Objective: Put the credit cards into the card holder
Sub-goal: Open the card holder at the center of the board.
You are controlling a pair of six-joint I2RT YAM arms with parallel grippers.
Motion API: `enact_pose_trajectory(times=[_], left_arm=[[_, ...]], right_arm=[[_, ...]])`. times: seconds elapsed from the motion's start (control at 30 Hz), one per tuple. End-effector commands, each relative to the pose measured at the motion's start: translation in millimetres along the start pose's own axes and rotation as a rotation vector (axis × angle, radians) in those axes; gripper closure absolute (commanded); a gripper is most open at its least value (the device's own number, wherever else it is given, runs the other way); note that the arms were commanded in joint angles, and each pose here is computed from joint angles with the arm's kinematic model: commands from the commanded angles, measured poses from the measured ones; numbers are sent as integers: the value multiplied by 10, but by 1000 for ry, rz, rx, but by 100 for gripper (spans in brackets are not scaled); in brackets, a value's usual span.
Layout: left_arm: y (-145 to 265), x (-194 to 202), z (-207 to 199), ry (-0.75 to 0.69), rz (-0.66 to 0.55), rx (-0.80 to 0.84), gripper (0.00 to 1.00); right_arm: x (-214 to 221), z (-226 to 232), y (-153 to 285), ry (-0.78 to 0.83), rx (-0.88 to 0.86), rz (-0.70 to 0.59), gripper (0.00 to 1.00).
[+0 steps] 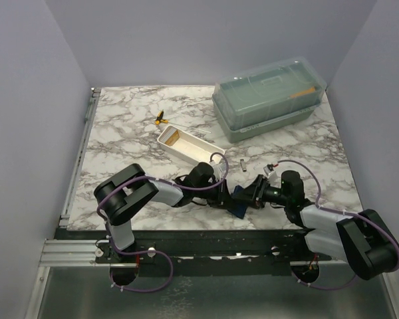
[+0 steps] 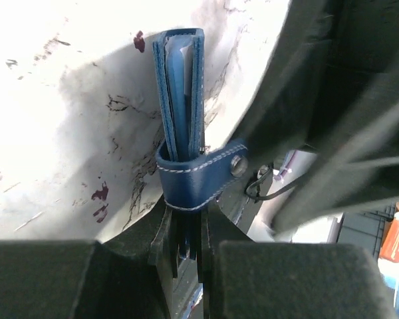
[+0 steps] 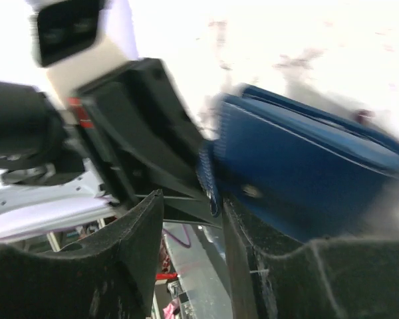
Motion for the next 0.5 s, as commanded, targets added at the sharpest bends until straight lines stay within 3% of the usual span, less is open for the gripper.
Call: enact_pose_trajectory(times=[0.0,0.2,0.47], left_arm=[[-94,61,-135,-22,21,78,100],[-106,74,-120,-19,19,73,100],[-110,107,-27,-6,11,37,100]], right_arm=[[21,528,54,92,-210,17,58],[-59,539,36,80,-177,-25,73],[-271,44,90,83,187,-165,67]])
Point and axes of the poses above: each gripper's point midway between its finger pads, its own y axis back along the fingers, its own z axis along the line the jaws close on, x = y × z, the point moved 2 cm from there along y, back along the fingers, and after that the axes turned 10 degrees about -y, right-handed, at the moved point
